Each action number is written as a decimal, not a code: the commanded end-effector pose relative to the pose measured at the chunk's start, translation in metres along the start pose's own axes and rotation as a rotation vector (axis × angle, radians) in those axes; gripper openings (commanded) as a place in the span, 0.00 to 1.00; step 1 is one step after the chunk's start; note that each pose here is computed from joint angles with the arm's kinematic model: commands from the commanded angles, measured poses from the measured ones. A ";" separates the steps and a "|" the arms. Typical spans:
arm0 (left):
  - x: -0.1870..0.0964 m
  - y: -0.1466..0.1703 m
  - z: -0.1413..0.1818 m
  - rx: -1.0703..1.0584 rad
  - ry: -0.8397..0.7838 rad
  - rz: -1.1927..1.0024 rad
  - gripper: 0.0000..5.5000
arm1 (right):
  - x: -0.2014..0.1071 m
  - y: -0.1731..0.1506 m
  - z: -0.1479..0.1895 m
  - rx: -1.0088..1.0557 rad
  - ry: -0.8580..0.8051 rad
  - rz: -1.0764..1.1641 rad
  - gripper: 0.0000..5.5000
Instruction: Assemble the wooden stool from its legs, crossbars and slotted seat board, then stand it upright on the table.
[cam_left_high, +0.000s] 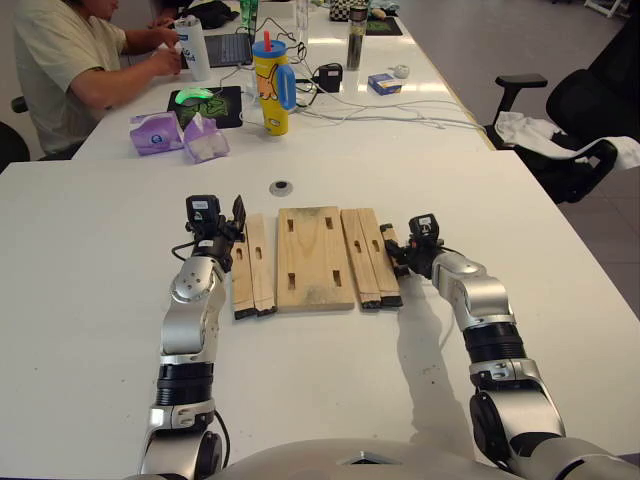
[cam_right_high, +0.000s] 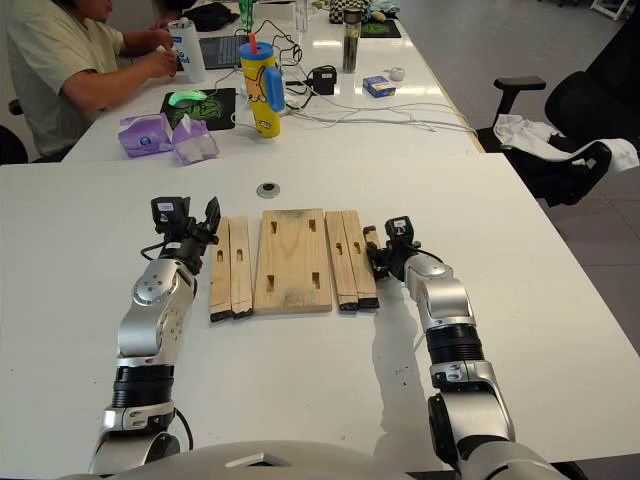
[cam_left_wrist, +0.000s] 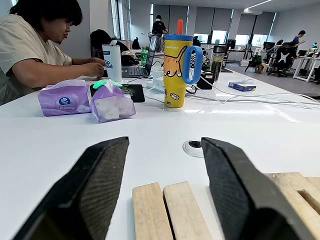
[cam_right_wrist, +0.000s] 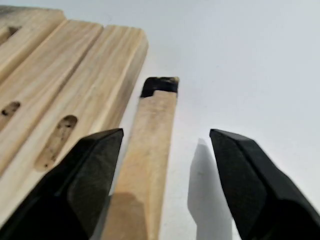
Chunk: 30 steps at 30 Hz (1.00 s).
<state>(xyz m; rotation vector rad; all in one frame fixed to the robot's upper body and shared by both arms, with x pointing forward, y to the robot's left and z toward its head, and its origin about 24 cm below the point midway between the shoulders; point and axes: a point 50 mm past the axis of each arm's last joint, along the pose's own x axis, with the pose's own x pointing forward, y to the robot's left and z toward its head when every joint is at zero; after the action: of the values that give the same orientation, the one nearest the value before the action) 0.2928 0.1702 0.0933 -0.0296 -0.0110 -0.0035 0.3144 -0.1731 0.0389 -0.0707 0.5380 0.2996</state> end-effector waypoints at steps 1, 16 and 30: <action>-0.001 0.001 -0.002 -0.007 0.004 0.007 0.49 | -0.002 0.005 -0.004 -0.004 0.021 0.023 0.59; 0.012 0.001 0.023 -0.001 -0.022 -0.034 0.49 | -0.002 -0.004 -0.019 0.054 0.074 -0.102 0.24; 0.011 -0.064 0.052 -0.617 0.078 -0.626 0.49 | -0.037 0.059 0.083 -0.103 -0.680 0.303 0.24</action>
<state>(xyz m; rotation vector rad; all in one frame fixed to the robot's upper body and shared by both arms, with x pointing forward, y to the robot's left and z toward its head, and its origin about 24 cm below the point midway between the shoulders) 0.3032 0.1154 0.1359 -0.5735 0.0681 -0.5386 0.3144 -0.1239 0.1260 -0.0205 -0.1121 0.5359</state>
